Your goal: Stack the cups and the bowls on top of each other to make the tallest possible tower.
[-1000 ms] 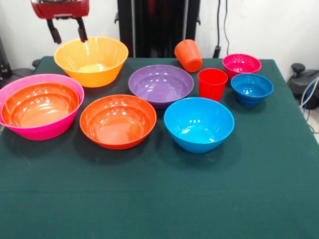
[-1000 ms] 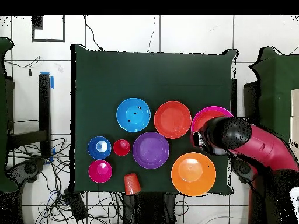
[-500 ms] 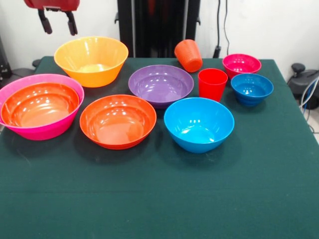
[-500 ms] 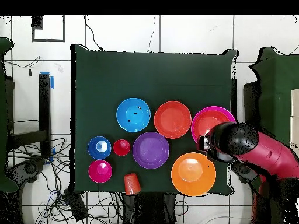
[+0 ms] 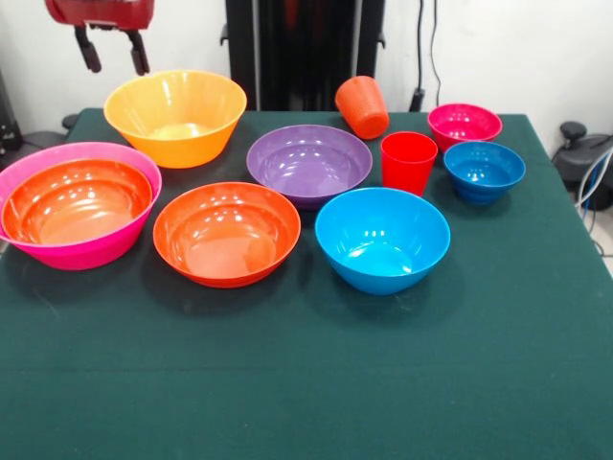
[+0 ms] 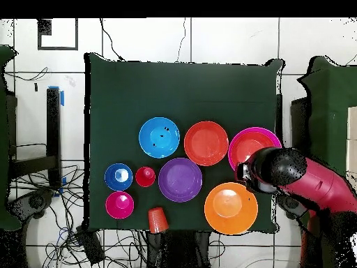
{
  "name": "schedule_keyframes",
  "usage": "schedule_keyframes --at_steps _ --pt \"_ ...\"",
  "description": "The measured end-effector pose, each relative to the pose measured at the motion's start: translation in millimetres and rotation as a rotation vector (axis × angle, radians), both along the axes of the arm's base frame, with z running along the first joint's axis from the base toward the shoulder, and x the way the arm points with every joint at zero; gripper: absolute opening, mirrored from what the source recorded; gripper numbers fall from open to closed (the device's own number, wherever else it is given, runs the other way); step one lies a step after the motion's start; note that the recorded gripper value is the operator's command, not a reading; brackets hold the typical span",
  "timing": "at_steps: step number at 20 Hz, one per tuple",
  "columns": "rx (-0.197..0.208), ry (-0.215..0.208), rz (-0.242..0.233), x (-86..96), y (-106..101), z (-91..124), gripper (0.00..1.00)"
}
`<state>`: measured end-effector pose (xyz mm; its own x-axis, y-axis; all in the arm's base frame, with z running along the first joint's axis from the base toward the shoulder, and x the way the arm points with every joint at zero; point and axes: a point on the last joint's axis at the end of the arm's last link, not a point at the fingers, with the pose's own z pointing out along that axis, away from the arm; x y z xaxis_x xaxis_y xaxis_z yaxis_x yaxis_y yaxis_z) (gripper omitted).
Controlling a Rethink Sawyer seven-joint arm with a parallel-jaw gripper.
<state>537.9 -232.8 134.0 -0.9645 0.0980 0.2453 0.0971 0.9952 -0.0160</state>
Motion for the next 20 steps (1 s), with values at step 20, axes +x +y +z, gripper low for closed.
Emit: schedule_keyframes --at_steps 20 --pt "0.023 0.027 0.003 -16.4 -6.3 -53.3 1.0"
